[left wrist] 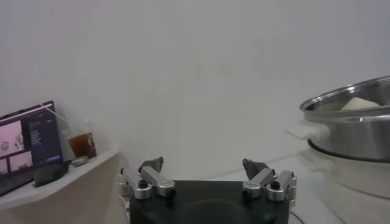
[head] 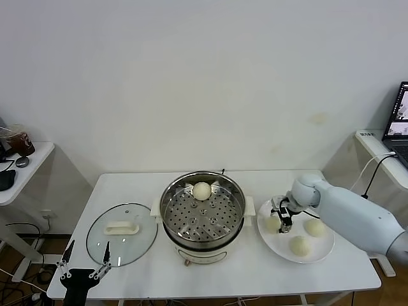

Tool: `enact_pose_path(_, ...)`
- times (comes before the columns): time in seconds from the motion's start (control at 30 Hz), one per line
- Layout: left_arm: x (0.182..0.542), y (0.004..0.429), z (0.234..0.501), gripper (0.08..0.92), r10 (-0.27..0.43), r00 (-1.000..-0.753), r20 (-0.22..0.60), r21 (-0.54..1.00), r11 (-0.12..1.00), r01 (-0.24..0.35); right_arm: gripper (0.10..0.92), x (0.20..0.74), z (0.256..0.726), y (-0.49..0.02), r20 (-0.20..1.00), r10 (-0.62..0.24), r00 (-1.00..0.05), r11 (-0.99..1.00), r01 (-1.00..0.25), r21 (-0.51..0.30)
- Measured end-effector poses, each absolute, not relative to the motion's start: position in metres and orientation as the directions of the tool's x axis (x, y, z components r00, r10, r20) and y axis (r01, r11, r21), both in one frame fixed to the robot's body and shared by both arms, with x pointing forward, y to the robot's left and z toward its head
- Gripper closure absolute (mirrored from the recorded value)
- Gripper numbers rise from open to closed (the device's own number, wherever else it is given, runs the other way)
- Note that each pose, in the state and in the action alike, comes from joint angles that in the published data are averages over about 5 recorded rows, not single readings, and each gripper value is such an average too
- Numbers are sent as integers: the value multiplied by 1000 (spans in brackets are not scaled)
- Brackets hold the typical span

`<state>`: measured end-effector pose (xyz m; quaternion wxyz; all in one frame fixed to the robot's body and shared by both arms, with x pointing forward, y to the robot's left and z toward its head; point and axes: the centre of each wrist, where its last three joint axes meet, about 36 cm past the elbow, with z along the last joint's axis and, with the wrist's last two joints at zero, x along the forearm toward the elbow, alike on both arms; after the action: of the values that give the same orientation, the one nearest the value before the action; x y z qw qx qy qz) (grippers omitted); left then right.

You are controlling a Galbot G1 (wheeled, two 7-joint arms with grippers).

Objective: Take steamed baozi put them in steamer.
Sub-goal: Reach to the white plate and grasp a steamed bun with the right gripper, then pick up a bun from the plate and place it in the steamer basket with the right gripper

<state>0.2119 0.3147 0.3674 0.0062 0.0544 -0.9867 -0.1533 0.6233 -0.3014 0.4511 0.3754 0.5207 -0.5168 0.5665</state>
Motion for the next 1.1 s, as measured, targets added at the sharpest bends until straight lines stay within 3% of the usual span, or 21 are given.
enact_pose_path(0.3,213,314,371,177,-107,-994,-14,302,948,-106,462,628,486,-309,975,-119,-187,-176,-963,-206)
enact_pose_path(0.6,220,312,369,177,-86,-996,-16,298,951,-87,462,643,598,-302,952,-163,-259,-173,-943,-286)
enact_pose_path(0.87,231,314,368,177,-76,-997,-28,296,952,-81,454,638,712,-235,920,-242,-307,-217,-908,-360)
enact_pose_path(1.1,235,320,368,177,-86,-996,-39,295,951,-94,446,623,736,-149,923,-276,-269,-240,-910,-337)
